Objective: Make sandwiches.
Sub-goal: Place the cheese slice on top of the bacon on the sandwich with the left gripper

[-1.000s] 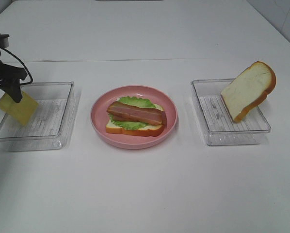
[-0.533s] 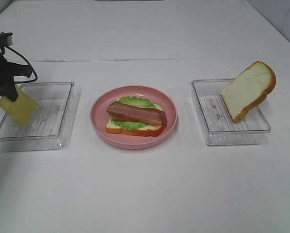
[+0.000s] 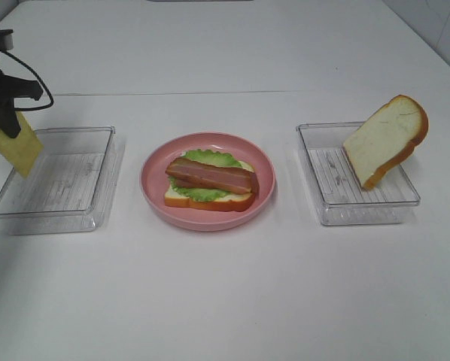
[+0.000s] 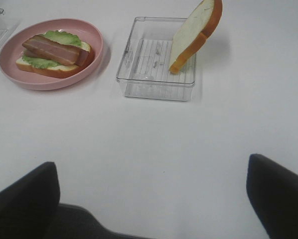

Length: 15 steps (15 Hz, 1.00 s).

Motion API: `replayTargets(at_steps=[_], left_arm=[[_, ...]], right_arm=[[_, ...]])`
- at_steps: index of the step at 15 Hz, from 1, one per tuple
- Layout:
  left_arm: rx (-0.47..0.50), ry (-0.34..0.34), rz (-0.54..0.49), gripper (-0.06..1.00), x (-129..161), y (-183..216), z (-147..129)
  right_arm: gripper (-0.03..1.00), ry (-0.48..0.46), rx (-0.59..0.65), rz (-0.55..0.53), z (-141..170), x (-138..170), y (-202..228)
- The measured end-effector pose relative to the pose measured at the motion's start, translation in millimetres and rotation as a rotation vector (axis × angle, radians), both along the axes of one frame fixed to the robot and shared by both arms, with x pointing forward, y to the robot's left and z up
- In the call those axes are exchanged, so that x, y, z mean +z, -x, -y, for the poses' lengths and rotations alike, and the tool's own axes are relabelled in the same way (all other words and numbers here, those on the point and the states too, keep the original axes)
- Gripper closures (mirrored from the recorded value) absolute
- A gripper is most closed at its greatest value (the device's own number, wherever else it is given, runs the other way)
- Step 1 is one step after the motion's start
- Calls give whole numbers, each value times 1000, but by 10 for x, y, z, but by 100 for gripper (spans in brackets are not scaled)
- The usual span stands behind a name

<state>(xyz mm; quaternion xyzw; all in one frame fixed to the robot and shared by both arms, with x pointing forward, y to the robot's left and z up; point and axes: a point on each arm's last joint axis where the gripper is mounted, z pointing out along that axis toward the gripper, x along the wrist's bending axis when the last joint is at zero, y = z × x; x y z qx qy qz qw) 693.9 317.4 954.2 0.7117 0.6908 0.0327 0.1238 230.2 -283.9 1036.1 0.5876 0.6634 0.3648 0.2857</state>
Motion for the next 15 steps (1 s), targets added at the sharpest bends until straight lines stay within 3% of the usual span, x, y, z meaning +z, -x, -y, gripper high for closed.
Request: replayTargets(at_steps=[4,6,8,9,10,13,15], left_arm=[[-9,46,-34,94,315,-33,52],[-24,114,29,94,553,-110,201],[-41,239,92,94,764,-153,447],[-68,416,111,94,880,-150,743],[-86,448,116,94,897,-144,811],[-183,654,126,94,937,-127,1181],[-233,742,94,94,745,-161,1417]], right_arm=[[-2,0,0,0,0,0,0],[-2,0,0,0,0,0,0],[-2,0,0,0,0,0,0],[-2,0,0,0,0,0,0],[-2,0,0,0,0,0,0],[-2,0,0,0,0,0,0],[-2,0,0,0,0,0,0]])
